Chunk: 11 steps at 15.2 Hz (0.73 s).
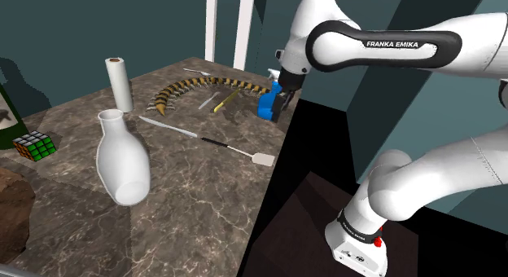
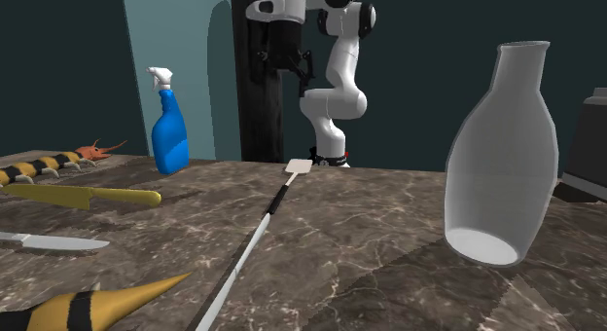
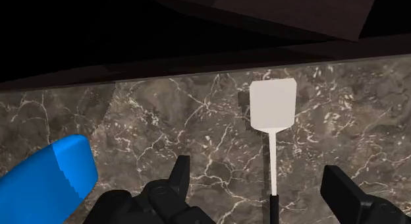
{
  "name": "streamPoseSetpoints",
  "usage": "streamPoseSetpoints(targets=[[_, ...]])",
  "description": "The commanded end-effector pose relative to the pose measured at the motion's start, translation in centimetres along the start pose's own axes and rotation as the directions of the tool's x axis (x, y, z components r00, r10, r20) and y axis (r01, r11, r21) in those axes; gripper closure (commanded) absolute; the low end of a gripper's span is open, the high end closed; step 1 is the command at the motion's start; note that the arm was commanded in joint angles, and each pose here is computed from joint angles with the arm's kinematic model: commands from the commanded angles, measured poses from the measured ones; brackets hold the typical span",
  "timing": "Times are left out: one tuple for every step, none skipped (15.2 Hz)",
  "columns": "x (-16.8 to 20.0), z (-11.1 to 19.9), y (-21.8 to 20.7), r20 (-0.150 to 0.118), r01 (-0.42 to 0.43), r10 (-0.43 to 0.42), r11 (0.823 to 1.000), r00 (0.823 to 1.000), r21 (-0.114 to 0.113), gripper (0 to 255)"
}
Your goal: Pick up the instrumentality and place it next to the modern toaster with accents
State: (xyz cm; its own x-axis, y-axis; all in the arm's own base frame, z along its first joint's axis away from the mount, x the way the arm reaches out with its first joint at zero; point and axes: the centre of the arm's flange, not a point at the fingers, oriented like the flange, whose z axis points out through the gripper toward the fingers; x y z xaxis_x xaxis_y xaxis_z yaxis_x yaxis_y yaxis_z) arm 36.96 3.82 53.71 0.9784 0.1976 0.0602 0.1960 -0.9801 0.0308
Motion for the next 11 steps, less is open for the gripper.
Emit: streamPoseSetpoints(targets=[[1.4, 1.9, -0.7, -0.003, 0.019, -0.019, 1.0, 1.0, 0.006, 0], [2.2, 2.9, -1.0, -0.004, 0.028, -0.028, 1.0, 1.0, 0.009, 0], [3.0, 3.9, -1.4, -0.004, 0.037, -0.037, 0.999, 0.999, 0.012, 0], [3.8, 4.8, -1.8, -0.005, 0.046, -0.046, 0.999, 0.999, 0.015, 0], [4.6, 5.8, -2.2, -0.005, 0.056, -0.055, 0.998, 0.998, 0.017, 0], [5.3, 6.7, -2.6, -0.006, 0.065, -0.065, 0.998, 0.998, 0.02, 0], [6.1, 7.7, -3.0, -0.007, 0.074, -0.074, 0.997, 0.997, 0.023, 0], [6.9, 8.7, -3.4, -0.007, 0.083, -0.083, 0.996, 0.997, 0.026, 0], [7.7, 9.6, -3.9, -0.008, 0.092, -0.092, 0.995, 0.996, 0.029, 0], [8.4, 10.6, -4.3, -0.009, 0.102, -0.101, 0.994, 0.995, 0.032, 0], [9.2, 11.5, -4.8, -0.009, 0.111, -0.11, 0.993, 0.994, 0.035, 0]])
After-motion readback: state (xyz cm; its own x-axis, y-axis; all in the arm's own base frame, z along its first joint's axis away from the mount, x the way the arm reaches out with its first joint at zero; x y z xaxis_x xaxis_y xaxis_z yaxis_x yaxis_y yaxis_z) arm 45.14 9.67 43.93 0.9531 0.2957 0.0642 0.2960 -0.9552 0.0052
